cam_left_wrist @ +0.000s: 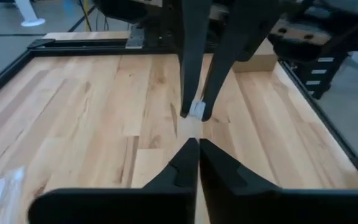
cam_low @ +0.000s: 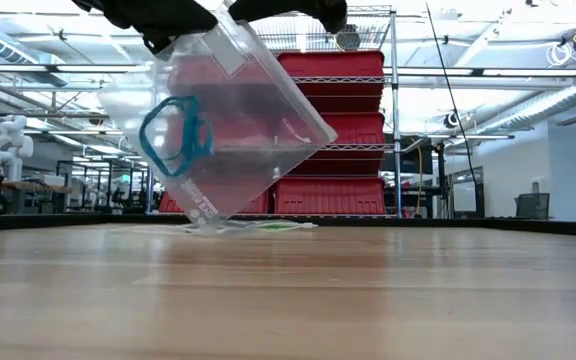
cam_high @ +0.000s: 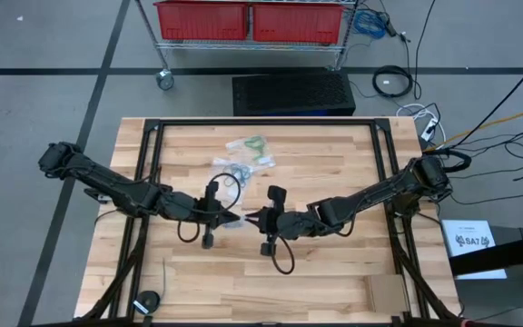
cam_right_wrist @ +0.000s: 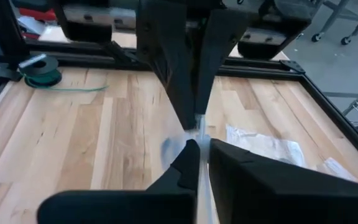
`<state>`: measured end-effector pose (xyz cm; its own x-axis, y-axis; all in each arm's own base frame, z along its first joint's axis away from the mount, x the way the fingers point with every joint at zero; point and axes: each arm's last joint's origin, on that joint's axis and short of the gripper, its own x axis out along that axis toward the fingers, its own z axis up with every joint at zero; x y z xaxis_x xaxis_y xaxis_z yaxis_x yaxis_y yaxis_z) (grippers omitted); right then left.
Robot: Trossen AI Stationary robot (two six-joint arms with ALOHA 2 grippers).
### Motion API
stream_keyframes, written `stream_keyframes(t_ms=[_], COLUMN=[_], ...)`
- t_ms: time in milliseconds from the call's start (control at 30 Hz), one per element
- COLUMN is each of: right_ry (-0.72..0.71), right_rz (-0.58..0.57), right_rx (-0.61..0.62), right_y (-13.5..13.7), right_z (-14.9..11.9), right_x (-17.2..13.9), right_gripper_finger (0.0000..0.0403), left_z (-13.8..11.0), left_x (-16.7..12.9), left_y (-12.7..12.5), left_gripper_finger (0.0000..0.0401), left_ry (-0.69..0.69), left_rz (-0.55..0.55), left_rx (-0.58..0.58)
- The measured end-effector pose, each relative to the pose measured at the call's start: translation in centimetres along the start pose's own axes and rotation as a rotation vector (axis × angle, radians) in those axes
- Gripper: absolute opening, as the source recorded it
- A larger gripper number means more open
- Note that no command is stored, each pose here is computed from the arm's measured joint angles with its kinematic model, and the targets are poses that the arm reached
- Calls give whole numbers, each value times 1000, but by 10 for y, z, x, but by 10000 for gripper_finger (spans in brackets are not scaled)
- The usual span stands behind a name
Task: Sort rubber bands
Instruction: Close the bottom transparent zip bag
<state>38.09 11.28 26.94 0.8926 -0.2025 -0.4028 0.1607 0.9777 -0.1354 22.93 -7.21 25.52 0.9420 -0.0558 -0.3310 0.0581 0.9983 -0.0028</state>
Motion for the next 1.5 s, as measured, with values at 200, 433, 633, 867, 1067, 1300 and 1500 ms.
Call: stream_keyframes(t_ms=[200,433,633,867,1067,1300,1500], right_ry=[0,1,1,0,-1,28,77], right_rz=[4,30,30,27,24,14,9], right_rx=[-1,0,0,1,3,18,18], right_y=[0,1,1,0,-1,-2,-3], right_z=[0,0,0,0,1,-2,-7], right_x=[0,0,0,1,1,1,0], right_gripper_finger=[1,0,0,0,0,0,1], left_z=[2,2,2,3,7,7,9], left_x=[0,3,4,4,4,4,2], left_y=[-2,7,11,10,10,11,9], left_gripper_finger=[76,97,93,15,4,2,1], left_ry=[-19,-14,-9,-16,-53,-63,-76], left_rz=[-49,-16,-19,-49,-44,-15,-17], left_rx=[-6,-58,-74,-46,-23,-7,-8])
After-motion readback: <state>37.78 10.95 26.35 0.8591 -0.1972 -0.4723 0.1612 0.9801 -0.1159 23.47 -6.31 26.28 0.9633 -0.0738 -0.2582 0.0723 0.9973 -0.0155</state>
